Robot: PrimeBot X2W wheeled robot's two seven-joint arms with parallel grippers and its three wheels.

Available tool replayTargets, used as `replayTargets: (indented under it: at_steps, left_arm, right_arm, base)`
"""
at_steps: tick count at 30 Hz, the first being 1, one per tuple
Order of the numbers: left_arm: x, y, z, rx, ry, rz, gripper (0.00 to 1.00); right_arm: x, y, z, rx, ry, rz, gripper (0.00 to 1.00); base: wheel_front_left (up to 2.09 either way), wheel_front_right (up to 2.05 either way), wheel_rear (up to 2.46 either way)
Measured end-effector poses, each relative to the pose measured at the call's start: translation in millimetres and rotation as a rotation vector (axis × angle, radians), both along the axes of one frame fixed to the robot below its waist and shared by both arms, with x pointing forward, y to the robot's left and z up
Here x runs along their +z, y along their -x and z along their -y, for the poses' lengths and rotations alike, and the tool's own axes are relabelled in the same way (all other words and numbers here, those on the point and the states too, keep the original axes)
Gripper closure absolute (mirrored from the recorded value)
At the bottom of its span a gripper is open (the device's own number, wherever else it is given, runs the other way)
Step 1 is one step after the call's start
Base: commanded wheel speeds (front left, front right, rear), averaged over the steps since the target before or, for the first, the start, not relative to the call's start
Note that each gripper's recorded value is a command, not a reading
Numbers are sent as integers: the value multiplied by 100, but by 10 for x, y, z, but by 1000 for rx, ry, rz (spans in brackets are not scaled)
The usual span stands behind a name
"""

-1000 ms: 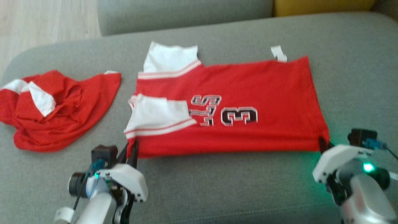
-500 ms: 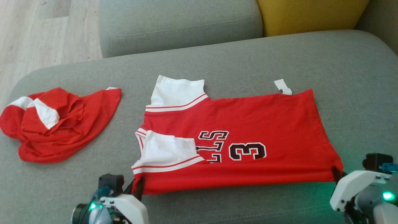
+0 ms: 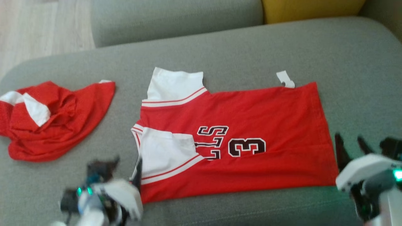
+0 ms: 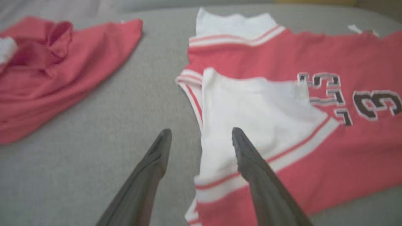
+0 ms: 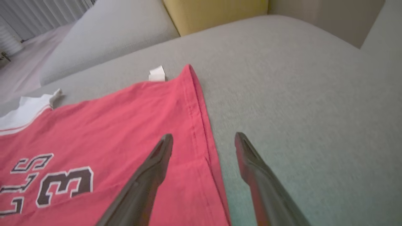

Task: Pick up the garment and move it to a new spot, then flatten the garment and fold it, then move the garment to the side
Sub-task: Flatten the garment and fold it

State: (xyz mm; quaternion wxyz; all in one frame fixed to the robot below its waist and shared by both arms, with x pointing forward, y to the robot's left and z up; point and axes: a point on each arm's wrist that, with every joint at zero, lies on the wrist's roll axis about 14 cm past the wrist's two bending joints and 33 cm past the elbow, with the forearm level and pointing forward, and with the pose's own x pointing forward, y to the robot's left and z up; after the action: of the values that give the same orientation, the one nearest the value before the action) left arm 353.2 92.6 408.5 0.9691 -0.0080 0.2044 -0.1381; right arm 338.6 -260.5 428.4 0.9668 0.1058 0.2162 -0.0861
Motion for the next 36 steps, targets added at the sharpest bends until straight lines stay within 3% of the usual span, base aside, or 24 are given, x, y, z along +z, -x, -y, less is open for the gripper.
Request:
replayTargets:
  at_steps: [4, 8, 13, 19, 27, 36]
  left_arm:
    - [458, -505, 46, 8, 50, 184, 0]
    - [765, -1005, 215, -85, 34, 268, 0]
    - [793, -1582, 483, -254, -42, 203, 0]
    - [411, -2187, 432, -293, -150, -5, 0]
    - [-138, -2508, 535, -350, -267, -158, 0]
    - [-413, -2537, 714, -394, -258, -217, 0]
  right_arm:
    - [278, -342, -1, 5, 33, 133, 0]
    - [489, -676, -67, 36, 64, 230, 0]
    - [608, -1056, -52, 83, 129, 280, 0]
    - [635, -1453, -122, 137, 170, 304, 0]
    - [451, -1508, 71, 121, 211, 260, 0]
    - [321, -1453, 233, 90, 232, 223, 0]
  base:
    - [0, 0, 0]
    - [0, 0, 0]
    - [0, 0, 0]
    - [0, 0, 0]
    - [0, 0, 0]
    - [0, 0, 0]
